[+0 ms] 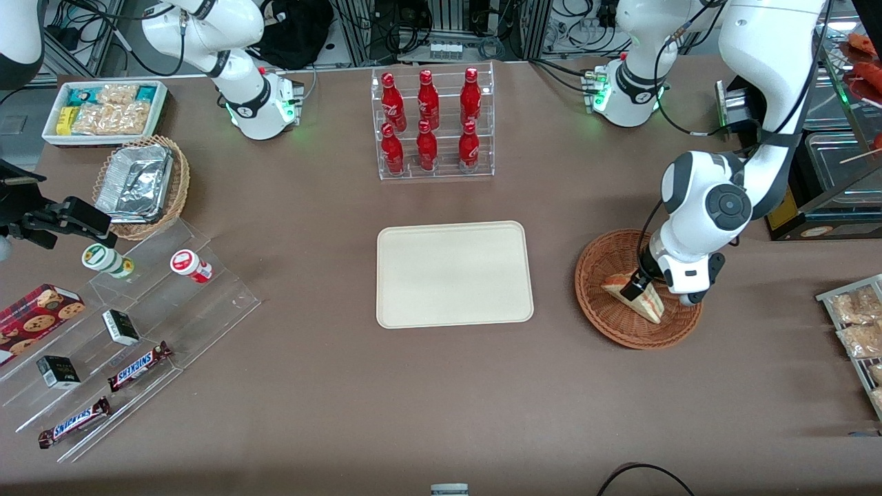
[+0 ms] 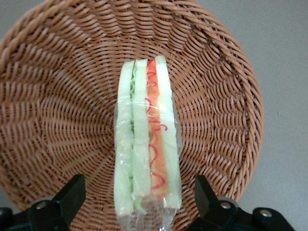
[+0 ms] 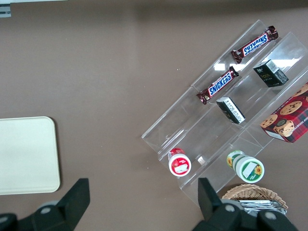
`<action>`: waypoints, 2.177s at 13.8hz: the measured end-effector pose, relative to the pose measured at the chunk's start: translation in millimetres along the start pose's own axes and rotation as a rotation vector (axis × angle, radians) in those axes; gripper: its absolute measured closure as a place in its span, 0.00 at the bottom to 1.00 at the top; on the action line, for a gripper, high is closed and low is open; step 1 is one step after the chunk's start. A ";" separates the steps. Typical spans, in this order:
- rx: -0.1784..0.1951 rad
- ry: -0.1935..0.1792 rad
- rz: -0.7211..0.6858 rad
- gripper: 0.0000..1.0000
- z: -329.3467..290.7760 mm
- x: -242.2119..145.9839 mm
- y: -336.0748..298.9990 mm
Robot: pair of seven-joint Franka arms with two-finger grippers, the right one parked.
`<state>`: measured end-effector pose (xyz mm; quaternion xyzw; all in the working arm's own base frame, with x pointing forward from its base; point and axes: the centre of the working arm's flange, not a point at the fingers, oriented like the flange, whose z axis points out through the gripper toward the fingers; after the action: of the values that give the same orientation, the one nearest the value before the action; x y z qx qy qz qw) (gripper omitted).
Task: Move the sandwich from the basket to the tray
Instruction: 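Close the left gripper on the wrapped sandwich and lift it, then carry the sandwich with the left gripper over the cream tray and lower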
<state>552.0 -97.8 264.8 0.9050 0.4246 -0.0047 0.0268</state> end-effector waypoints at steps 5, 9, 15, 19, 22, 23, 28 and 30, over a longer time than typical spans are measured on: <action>-0.013 0.000 -0.003 0.35 8.7 3.1 3.1; -0.035 0.019 -0.004 0.73 -15.9 11.3 15.1; 0.104 0.002 0.090 0.83 -119.6 -10.5 54.1; 0.125 0.011 0.246 0.85 -149.7 -81.4 101.4; 0.135 -0.006 0.379 0.86 -133.4 -162.1 136.9; 0.141 -0.013 0.410 0.86 -124.5 -187.6 146.0; 0.182 -0.042 0.561 0.86 -70.6 -274.3 179.2; 0.204 -0.009 0.641 0.86 -44.8 -302.9 186.4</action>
<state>500.9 -447.1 327.3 0.9904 0.1157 -0.0424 -0.0620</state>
